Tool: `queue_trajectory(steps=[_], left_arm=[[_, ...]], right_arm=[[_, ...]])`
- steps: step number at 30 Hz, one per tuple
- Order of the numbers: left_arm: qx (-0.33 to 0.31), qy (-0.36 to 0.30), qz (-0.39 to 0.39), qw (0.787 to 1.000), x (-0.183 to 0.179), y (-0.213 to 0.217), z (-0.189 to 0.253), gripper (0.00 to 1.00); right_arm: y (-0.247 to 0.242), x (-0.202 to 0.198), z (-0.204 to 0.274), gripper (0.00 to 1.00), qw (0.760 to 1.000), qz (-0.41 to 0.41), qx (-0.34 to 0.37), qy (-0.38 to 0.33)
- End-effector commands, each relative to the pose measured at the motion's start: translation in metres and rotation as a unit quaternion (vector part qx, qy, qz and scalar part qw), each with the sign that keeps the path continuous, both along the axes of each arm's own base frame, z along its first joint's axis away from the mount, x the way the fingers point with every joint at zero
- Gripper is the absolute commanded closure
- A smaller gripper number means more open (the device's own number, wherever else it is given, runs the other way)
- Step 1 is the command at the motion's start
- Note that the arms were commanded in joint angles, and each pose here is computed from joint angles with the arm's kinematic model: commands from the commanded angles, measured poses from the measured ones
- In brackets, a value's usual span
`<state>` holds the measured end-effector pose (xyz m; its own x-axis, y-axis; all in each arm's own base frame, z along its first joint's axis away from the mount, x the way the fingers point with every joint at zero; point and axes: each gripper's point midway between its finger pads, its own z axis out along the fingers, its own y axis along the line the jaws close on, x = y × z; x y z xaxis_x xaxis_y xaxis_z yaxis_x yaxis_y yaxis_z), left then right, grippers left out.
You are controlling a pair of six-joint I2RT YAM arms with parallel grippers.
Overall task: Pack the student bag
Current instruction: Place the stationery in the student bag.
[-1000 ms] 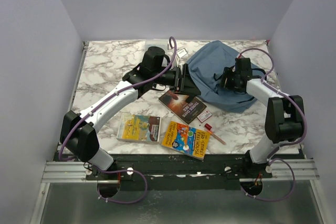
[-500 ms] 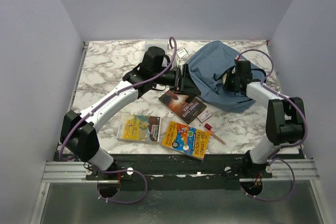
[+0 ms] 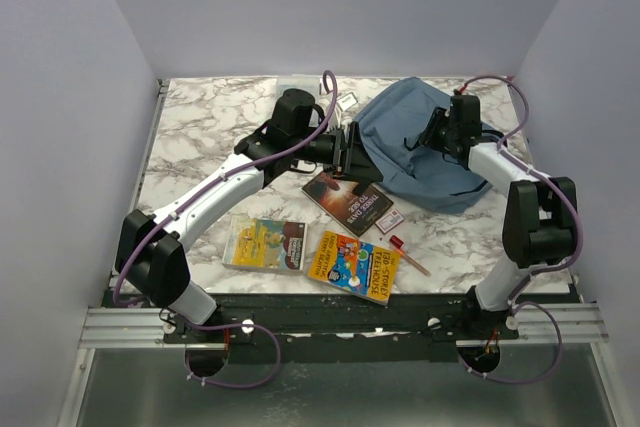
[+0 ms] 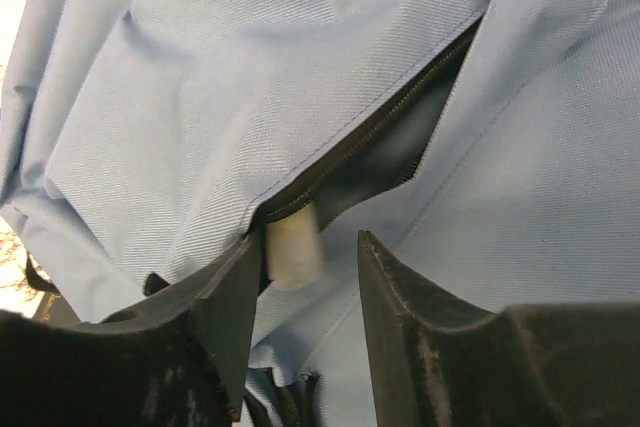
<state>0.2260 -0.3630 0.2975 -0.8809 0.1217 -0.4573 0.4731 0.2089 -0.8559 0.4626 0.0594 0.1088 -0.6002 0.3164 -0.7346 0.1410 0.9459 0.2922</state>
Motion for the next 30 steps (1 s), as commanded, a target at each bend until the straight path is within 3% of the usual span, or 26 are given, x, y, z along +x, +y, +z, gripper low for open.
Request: queue_trajectory(steps=[1,4,8,12,17,22,30], left_arm=[[-0.007,-0.008,-0.008,1.0,-0.001,0.0,0.002,0.29],[-0.013,-0.021,-0.011,1.0,-0.004,0.001,0.009,0.28],[-0.011,-0.019,-0.01,1.0,-0.004,0.001,0.009,0.28],[-0.012,-0.02,-0.011,1.0,-0.005,0.001,0.01,0.28],[-0.014,-0.022,-0.012,1.0,-0.006,0.002,0.012,0.28],[-0.015,-0.023,-0.013,1.0,-0.007,0.002,0.013,0.28],[-0.017,-0.025,-0.017,0.999,-0.008,0.002,0.015,0.25]], right_arm=[[0.008,0.013,0.007,0.46,0.998,-0.017,0.053,-0.033],[0.005,0.004,0.005,0.38,0.998,-0.021,0.049,-0.035],[0.002,-0.004,0.011,0.39,0.998,-0.027,0.044,-0.03],[0.006,-0.014,0.02,0.61,0.996,-0.036,0.074,-0.035],[0.014,-0.02,0.018,0.65,0.991,-0.047,0.119,-0.035],[0.009,-0.019,0.006,0.86,0.99,-0.072,0.119,-0.024],[0.008,-0.009,-0.001,0.93,0.988,-0.083,0.123,-0.029]])
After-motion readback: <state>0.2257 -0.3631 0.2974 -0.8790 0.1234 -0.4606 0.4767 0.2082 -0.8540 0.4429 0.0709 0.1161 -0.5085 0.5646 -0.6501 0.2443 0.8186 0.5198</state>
